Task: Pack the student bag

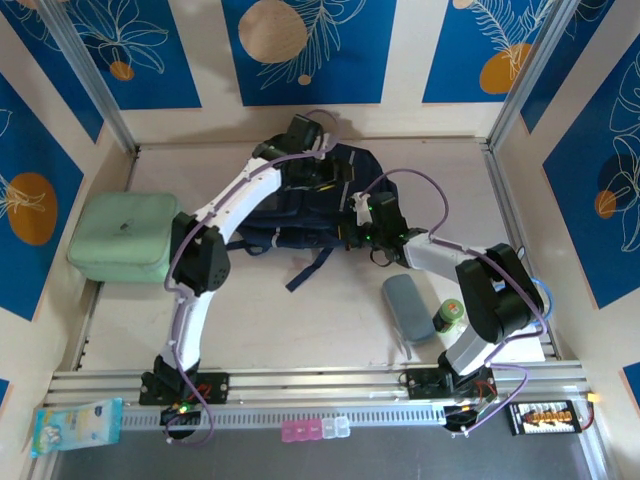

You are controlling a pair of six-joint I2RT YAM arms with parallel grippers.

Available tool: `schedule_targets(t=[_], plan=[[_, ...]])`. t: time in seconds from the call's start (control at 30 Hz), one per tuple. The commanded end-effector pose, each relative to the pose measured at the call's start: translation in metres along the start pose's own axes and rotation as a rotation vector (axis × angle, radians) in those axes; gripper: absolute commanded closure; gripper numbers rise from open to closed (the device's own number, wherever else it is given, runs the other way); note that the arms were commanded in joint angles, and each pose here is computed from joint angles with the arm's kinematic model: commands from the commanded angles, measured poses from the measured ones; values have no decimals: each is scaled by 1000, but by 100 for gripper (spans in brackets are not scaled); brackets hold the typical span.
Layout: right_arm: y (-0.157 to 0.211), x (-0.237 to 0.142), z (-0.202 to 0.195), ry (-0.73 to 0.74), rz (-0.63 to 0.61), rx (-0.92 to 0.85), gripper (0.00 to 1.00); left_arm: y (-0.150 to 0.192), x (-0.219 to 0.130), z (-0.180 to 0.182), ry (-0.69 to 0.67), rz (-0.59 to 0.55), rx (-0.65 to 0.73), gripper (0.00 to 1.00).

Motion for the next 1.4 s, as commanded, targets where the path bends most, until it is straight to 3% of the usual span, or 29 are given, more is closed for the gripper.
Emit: schedule_targets(t=[0.0, 0.07, 0.17, 0.27, 0.47, 0.6, 0.77, 0.93, 1.1, 1.37], plan=[[-17, -7, 9, -107, -36, -4, 100, -13, -54, 9, 11, -152, 10, 36], [-19, -10, 8, -113, -30, 6, 100, -5, -63, 26, -12, -180, 68, 35], [-24, -15, 10, -123, -11, 5, 100, 23, -71, 41, -46, -180, 334, 33], [-29, -18, 11, -139, 15, 8, 100, 49, -69, 54, -102, -136, 603, 33], [-40, -20, 15, -181, 51, 25, 100, 77, -48, 73, -79, -29, 974, 37], [-46, -25, 16, -196, 46, 35, 100, 78, -31, 83, -79, 39, 1076, 37], [-51, -27, 19, -226, 44, 37, 100, 77, -12, 92, -161, -10, 1225, 41], [-53, -30, 19, -212, 57, 29, 100, 67, -9, 96, -281, -143, 1285, 63], [-44, -35, 7, -30, 151, 7, 100, 65, -12, 100, -316, -183, 1293, 92], [-27, -51, -23, 328, 274, -2, 97, 66, -22, 106, -285, -183, 1254, 100]])
Point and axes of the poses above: each hand's point on the last joint's axis, 136 mm out from that joint toward the fingers, its own x axis out along the fingers, its own z axis along the line the jaws close on, y = z × x, the point moved 10 cm from there along -x, back along the fingers, and after that the axes turned 13 degrees about -x, right-handed, at the moved point
